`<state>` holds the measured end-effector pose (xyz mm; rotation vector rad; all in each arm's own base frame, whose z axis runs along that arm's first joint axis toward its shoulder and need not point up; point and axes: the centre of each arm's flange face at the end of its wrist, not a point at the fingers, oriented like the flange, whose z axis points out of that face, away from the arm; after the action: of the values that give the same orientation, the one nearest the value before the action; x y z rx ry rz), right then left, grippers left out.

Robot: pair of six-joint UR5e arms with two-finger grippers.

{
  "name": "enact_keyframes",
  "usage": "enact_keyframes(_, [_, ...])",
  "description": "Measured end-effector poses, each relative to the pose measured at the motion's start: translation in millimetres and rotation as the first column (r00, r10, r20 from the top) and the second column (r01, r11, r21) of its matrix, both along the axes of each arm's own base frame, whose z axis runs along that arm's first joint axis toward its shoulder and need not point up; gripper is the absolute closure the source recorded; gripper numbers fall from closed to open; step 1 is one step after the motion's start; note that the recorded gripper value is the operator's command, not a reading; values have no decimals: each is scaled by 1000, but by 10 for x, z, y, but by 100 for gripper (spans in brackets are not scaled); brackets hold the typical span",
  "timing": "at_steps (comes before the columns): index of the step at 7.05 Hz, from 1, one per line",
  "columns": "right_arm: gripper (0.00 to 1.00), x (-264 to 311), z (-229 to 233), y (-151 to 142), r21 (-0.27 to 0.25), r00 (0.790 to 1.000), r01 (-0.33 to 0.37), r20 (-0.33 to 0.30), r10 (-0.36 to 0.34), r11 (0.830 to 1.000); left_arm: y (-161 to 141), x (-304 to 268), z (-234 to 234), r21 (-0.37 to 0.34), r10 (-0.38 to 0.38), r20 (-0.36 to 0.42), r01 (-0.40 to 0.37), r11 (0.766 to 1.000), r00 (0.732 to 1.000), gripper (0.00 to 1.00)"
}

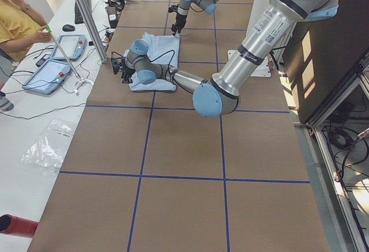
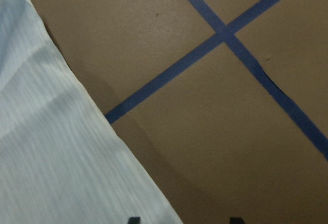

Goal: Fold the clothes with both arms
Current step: 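Grasp the folded shirt's nearest corner with the right gripper while the left arm withdraws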

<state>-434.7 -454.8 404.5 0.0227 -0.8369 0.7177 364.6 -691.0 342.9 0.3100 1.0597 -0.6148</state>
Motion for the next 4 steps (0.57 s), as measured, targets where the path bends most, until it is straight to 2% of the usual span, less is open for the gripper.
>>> enact_keyframes(1, [100, -7, 18, 13, -3, 1000, 2, -2, -2, 1000, 5, -73, -32, 7, -8, -5, 8, 1000, 1000, 63])
enact_keyframes(4, [100, -64, -42, 16, -27, 1000, -13, 18, 13, 1000, 57, -166, 48, 10, -11, 0, 11, 1000, 1000, 65])
